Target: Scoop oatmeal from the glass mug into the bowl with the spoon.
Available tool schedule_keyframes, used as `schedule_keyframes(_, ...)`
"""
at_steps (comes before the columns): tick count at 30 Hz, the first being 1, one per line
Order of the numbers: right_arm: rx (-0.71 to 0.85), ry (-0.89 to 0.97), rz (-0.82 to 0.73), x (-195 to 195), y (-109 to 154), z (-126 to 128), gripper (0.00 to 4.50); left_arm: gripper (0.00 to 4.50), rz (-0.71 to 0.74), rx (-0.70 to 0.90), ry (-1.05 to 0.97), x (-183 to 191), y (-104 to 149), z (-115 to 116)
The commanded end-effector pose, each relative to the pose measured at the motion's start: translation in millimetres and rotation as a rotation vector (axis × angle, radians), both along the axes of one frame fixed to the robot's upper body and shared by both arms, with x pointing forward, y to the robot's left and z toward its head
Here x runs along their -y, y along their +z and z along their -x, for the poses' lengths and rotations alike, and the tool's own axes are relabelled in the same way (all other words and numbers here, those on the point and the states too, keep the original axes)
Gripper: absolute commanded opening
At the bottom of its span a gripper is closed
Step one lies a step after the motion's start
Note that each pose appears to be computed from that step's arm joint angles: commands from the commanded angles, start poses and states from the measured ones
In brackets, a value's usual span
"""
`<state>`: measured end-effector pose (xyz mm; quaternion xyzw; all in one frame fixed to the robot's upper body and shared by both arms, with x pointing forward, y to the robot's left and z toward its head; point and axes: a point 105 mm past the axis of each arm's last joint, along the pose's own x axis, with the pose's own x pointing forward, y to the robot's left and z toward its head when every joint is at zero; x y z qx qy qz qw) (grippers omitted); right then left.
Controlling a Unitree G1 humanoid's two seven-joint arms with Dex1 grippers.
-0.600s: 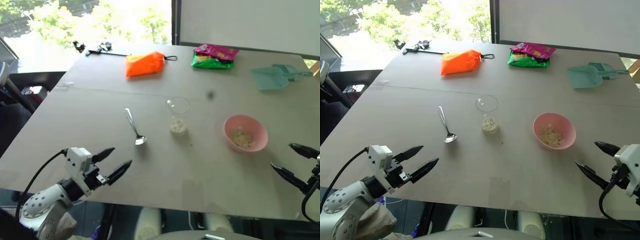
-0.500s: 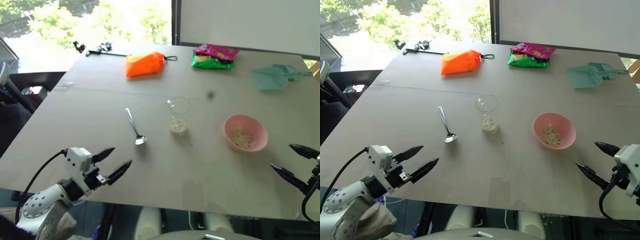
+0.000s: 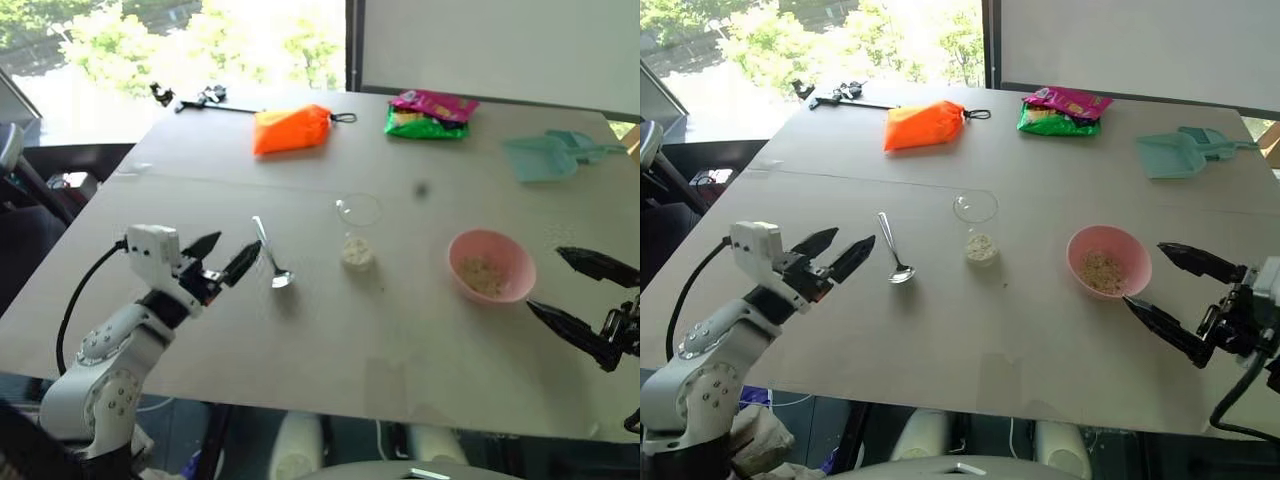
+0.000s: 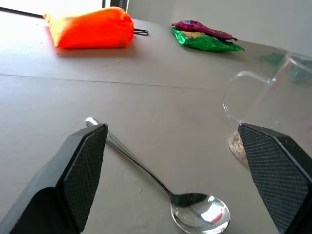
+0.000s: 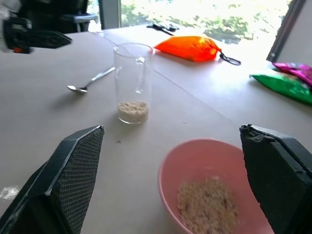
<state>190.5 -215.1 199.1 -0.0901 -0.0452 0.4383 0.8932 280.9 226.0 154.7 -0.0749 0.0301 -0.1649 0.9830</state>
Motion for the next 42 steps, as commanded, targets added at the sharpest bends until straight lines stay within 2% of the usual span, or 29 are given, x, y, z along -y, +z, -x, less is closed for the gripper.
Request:
schedule_keyframes(1,0.029,0.138,0.053,-12,7,1,4.50,4.45,-0.106,-0.106,0.082,-1,1,-6)
schedule_keyframes(4,0.050,0.219,0.082,-17,19,-5,4.50,4.45,-0.155,-0.248,0.115,-5,-4,-10)
schedule_keyframes(9,0.054,0.268,0.085,-25,32,-8,4.50,4.45,-0.099,-0.275,0.124,4,7,-16)
schedule_keyframes(13,0.060,0.273,0.075,-28,37,-10,4.50,4.45,-0.085,-0.374,0.268,1,0,-24)
schedule_keyframes(16,0.059,0.262,0.064,-29,35,-12,4.50,4.45,-0.053,-0.450,0.420,0,-6,-32)
schedule_keyframes(20,0.053,0.242,0.069,-25,30,-12,4.50,4.45,-0.022,-0.493,0.488,12,-10,-40)
schedule_keyframes(28,0.057,0.219,0.078,-21,28,-10,4.50,4.45,-0.076,-0.518,0.501,43,-15,-66)
schedule_keyframes(32,0.059,0.213,0.088,-16,22,-6,4.50,4.45,-0.125,-0.565,0.490,58,-30,-75)
schedule_keyframes(35,0.060,0.210,0.094,-14,19,-1,4.50,3.67,-0.145,-0.605,0.487,61,-40,-74)
schedule_keyframes(39,0.058,0.197,0.104,-11,17,3,4.50,2.02,-0.161,-0.629,0.479,60,-45,-72)
schedule_keyframes(42,0.054,0.180,0.110,-8,14,3,4.50,0.60,-0.156,-0.641,0.472,61,-48,-71)
